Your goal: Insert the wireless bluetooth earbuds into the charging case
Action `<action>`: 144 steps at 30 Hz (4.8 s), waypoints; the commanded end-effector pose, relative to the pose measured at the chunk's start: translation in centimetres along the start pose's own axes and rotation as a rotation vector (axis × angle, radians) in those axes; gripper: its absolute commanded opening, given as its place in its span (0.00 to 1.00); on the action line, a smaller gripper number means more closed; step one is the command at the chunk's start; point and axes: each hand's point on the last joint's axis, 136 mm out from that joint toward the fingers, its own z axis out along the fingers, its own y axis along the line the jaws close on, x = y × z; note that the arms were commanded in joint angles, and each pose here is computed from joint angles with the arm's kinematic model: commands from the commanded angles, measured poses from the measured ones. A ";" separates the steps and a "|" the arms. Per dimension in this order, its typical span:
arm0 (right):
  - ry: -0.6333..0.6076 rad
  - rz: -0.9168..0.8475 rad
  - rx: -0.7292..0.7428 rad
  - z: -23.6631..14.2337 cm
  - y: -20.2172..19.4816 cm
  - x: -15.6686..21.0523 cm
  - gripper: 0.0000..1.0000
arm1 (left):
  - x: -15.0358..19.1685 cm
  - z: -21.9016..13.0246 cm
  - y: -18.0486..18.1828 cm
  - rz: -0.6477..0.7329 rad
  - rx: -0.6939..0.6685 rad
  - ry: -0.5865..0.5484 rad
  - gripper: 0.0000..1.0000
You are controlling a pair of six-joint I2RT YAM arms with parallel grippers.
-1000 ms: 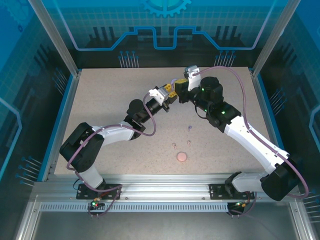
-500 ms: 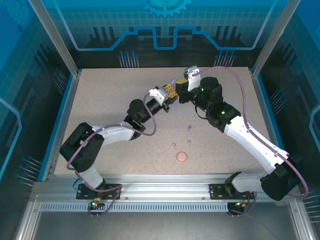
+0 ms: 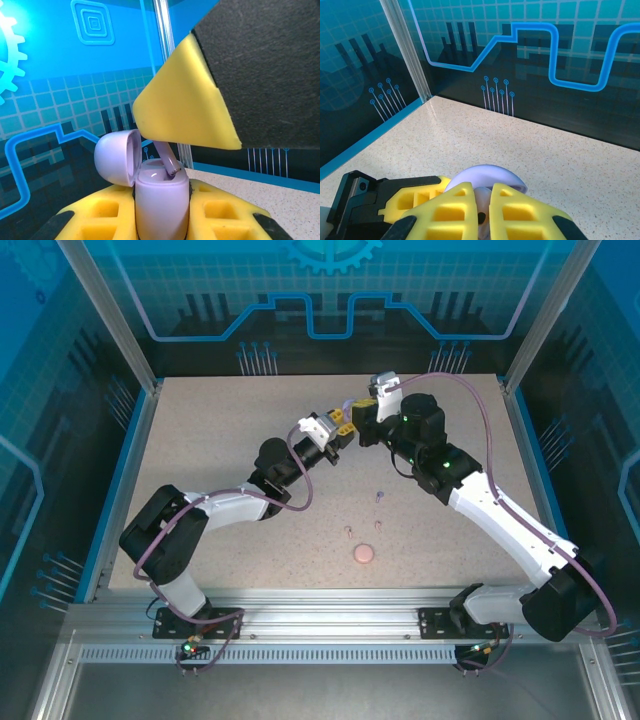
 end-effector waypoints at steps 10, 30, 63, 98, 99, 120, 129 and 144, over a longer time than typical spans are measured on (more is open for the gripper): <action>0.111 0.048 0.002 1.3 -0.8 3.8 0.09 | -4.7 0.0 0.1 -0.002 0.006 -0.145 0.00; 0.132 0.056 0.054 -0.2 -2.0 5.2 0.09 | -6.0 -0.6 0.0 -0.002 0.004 -0.175 0.00; 0.064 0.156 -0.086 -1.9 0.6 2.0 0.09 | -9.4 -2.0 -0.8 -0.007 0.048 -0.241 0.00; 0.236 0.078 -0.121 -2.2 1.3 6.2 0.26 | -9.0 -1.3 -0.6 -0.014 0.045 -0.225 0.00; 0.229 0.082 -0.119 -2.4 1.3 5.9 0.28 | -8.9 -1.3 -0.6 -0.015 0.046 -0.224 0.00; 0.165 0.316 0.047 -5.9 -3.0 2.7 0.71 | -5.2 -1.9 0.7 -0.022 -0.052 -0.127 0.00; 0.472 0.485 0.324 -8.3 -7.1 14.1 0.73 | -3.3 -3.5 1.4 -0.041 -0.101 -0.066 0.00; 1.039 0.542 0.434 -15.8 0.9 31.5 0.70 | -2.1 -5.9 1.2 -0.062 -0.119 -0.010 0.00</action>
